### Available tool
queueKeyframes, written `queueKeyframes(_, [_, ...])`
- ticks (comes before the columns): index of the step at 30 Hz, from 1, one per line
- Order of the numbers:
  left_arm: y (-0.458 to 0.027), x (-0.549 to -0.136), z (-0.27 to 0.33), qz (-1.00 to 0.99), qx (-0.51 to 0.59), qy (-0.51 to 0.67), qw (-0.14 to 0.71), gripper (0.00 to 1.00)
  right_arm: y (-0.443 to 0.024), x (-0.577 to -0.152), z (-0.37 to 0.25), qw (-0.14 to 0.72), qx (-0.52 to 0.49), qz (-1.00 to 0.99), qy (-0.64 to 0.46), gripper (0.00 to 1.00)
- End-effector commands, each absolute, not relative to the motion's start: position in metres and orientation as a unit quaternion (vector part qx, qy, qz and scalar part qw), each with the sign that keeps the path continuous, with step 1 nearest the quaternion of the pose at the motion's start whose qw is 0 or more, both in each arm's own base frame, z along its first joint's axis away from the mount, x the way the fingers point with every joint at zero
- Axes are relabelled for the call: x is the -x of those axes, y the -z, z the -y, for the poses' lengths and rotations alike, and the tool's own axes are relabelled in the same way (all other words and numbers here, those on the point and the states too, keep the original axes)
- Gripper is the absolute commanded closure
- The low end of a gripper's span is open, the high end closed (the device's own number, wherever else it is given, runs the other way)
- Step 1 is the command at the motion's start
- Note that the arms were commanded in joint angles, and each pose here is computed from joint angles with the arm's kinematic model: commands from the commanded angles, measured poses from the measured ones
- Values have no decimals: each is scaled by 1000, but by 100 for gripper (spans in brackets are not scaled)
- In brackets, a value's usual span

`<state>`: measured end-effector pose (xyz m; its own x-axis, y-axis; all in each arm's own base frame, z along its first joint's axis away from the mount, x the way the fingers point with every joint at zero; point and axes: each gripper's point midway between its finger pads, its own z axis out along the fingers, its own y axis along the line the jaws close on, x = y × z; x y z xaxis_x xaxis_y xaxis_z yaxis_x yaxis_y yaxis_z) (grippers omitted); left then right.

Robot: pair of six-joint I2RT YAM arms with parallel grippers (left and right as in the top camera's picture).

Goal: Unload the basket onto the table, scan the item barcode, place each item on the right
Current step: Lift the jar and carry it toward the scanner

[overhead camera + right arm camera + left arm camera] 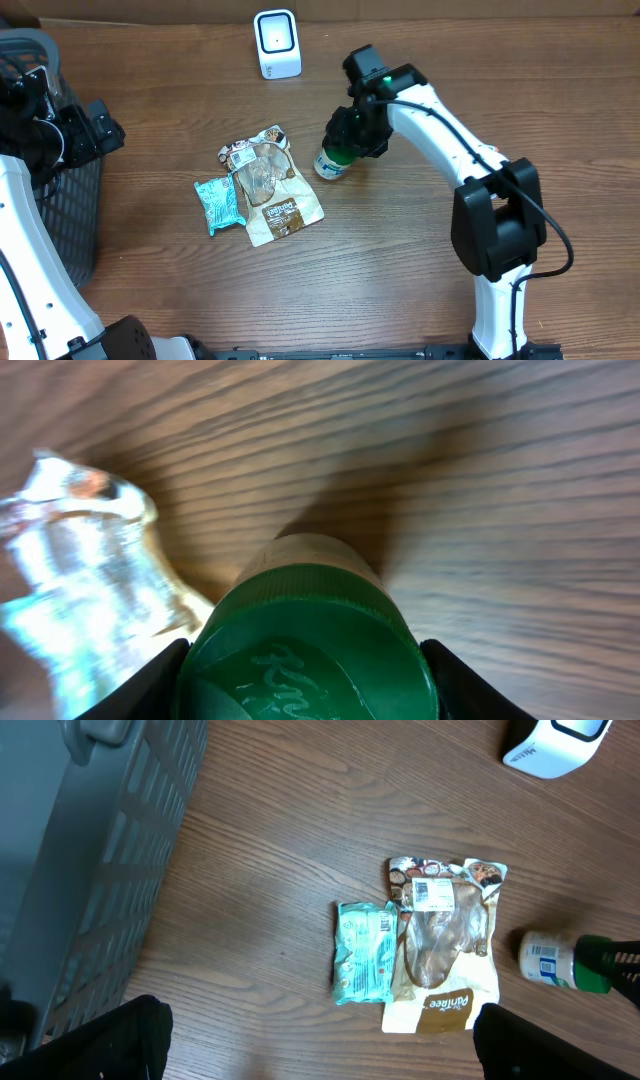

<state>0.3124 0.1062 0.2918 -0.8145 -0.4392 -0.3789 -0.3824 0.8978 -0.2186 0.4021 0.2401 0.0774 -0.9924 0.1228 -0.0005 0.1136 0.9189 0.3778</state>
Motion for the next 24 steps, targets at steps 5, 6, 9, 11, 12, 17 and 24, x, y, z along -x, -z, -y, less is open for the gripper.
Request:
queueKeyframes(5, [-296, -316, -104, -951, 206, 71, 221, 0, -158, -412, -274, -21, -31, -907, -418, 74])
queueKeyframes(6, [-296, -316, -104, -951, 206, 71, 221, 0, -168, -414, -274, -20, -28, -899, -437, 74])
queueKeyframes(9, [-296, -316, -104, -951, 206, 71, 221, 1, -196, -422, -274, -3, -12, -877, -481, 74])
queueKeyframes(11, [-296, -316, -104, -951, 206, 71, 222, 0, -215, -425, -276, 12, 5, -860, -509, 74])
queueKeyframes(12, [-296, -316, -104, -951, 206, 71, 222, 0, -225, -426, -277, 19, 15, -851, -524, 75])
queueKeyframes(17, [-296, -316, -104, -951, 206, 71, 222, 0, -272, -431, -280, 51, 39, -818, -571, 76])
queueKeyframes(24, [-296, -316, -104, -951, 206, 71, 222, 1, -311, -428, -273, 98, 65, -804, -583, 76])
